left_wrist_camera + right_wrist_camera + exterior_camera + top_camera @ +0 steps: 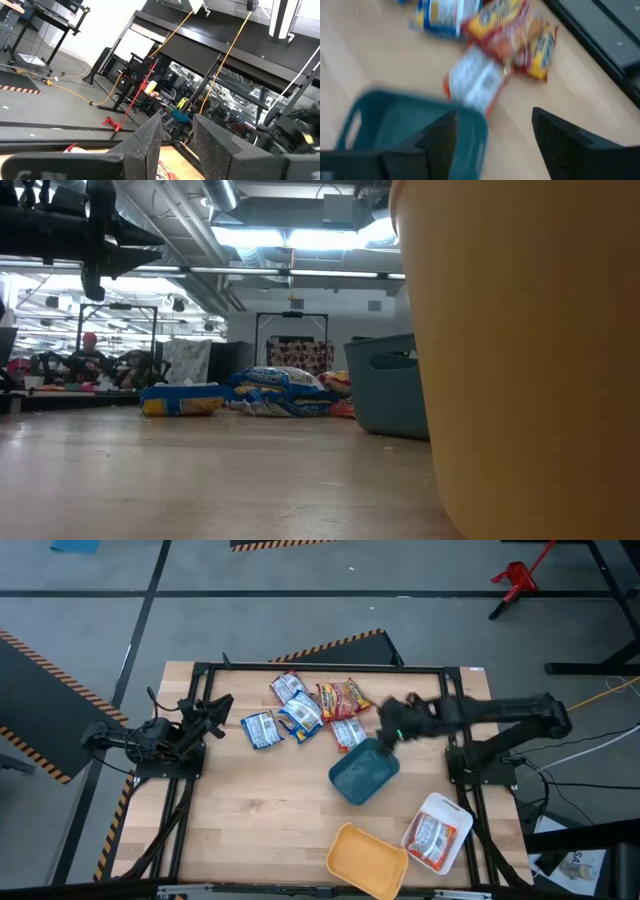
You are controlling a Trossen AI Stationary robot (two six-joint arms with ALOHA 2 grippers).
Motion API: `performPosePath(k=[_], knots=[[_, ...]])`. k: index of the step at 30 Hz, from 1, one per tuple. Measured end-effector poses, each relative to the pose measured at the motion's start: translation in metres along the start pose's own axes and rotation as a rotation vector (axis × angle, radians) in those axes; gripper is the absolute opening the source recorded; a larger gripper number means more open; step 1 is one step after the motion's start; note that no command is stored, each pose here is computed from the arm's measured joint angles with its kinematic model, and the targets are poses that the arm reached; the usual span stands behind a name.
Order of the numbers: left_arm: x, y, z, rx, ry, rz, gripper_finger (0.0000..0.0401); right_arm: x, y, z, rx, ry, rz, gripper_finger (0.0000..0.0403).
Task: Sort Maruchan noodles
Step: Put the top red noodle pack into the yellow bin
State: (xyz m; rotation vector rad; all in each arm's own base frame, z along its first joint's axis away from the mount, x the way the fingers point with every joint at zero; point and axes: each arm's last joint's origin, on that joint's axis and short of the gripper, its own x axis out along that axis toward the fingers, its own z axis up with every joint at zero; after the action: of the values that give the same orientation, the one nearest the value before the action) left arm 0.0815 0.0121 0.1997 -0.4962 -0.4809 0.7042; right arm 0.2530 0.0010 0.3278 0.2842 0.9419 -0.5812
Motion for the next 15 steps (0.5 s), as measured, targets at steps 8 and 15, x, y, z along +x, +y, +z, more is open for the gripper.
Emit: performPosePath(k=[8, 15], knots=[[0.0, 0.0, 0.001, -0.012, -0.006, 0.002, 0.0108, 0.076, -0.032, 0.039, 0.168, 0.101, 0.01, 0.0328], [0.0, 0.0, 0.001, -0.011, -0.003, -0.005, 0.0108, 0.143, -0.029, 0.042, 0.19, 0.188, -0.014, 0.0361]])
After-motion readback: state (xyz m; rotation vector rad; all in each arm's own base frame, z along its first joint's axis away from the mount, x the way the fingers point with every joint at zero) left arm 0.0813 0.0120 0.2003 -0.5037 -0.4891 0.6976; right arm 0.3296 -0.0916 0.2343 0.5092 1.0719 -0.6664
